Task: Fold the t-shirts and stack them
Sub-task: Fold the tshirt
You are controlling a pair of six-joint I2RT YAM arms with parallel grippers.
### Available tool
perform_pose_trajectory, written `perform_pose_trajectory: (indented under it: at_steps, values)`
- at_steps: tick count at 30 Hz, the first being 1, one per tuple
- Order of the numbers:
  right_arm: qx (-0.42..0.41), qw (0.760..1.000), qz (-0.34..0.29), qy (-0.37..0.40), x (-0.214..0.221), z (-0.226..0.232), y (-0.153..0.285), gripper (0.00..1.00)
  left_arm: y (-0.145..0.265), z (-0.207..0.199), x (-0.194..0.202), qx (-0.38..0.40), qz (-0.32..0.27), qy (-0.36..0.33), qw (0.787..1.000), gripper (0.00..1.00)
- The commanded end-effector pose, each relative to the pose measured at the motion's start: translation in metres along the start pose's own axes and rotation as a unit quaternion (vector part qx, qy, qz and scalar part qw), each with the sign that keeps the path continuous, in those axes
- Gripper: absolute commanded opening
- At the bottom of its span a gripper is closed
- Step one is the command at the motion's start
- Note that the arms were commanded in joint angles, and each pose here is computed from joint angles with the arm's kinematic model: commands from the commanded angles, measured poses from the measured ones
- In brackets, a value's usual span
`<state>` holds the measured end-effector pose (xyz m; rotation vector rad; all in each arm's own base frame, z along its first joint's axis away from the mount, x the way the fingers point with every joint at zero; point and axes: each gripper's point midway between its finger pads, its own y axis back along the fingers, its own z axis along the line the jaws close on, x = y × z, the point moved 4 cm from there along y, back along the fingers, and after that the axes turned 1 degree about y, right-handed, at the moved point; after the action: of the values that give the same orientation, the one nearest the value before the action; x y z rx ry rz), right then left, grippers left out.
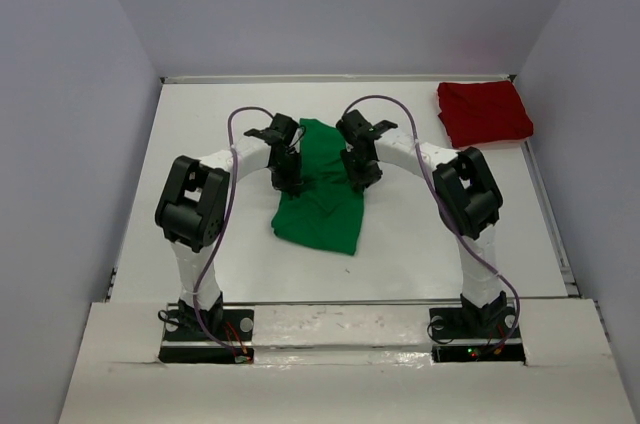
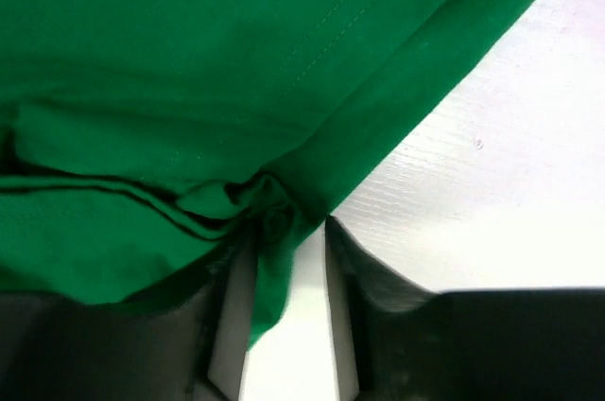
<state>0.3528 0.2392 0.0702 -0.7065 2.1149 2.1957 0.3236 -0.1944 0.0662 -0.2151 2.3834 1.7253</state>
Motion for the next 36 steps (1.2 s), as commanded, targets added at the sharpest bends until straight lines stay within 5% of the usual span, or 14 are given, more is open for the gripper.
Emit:
perform_pose_trajectory:
  at_steps: [1,4,7,8,11,13,15,21,27,28,36]
  values:
    - [0.007,0.999,-0.051,0.004,-0.025,-0.001,0.023,0.45,0.036,0.003,-0.032,-0.042,-0.084,-0.012,0.995,0.00]
    - [0.022,0.998,-0.063,0.006,-0.030,-0.007,0.036,0.48,0.058,0.012,-0.044,-0.090,-0.136,-0.005,0.987,0.00]
    - [0.028,0.997,-0.072,0.009,-0.033,-0.010,0.051,0.49,0.077,0.020,-0.052,-0.128,-0.179,0.013,0.976,0.15]
    - [0.036,0.996,-0.081,0.009,-0.035,-0.013,0.058,0.49,0.085,0.023,-0.055,-0.144,-0.195,0.019,0.970,0.31]
    - [0.039,0.995,-0.087,0.009,-0.034,-0.016,0.069,0.50,0.094,0.025,-0.057,-0.154,-0.205,0.031,0.966,0.58]
    - [0.032,0.995,-0.093,0.006,-0.032,-0.016,0.083,0.50,0.098,0.027,-0.057,-0.161,-0.212,0.035,0.963,0.62]
    - [0.016,0.994,-0.105,0.003,-0.026,-0.016,0.094,0.50,0.098,0.029,-0.053,-0.159,-0.212,0.035,0.964,0.77]
    - [-0.039,0.997,-0.073,-0.002,0.016,-0.009,0.094,0.49,0.087,0.036,-0.034,-0.164,-0.183,0.037,0.969,0.81]
    - [-0.157,0.985,-0.065,0.021,0.064,0.025,0.103,0.52,0.082,0.025,0.011,-0.068,-0.135,0.025,0.988,0.83]
    - [-0.168,0.984,-0.060,0.012,0.076,0.026,0.096,0.53,0.076,0.026,0.026,-0.051,-0.115,0.023,0.992,0.93]
    - [-0.302,0.951,-0.062,-0.018,0.108,0.054,0.109,0.58,0.087,0.031,0.053,0.076,-0.104,0.033,0.991,0.99]
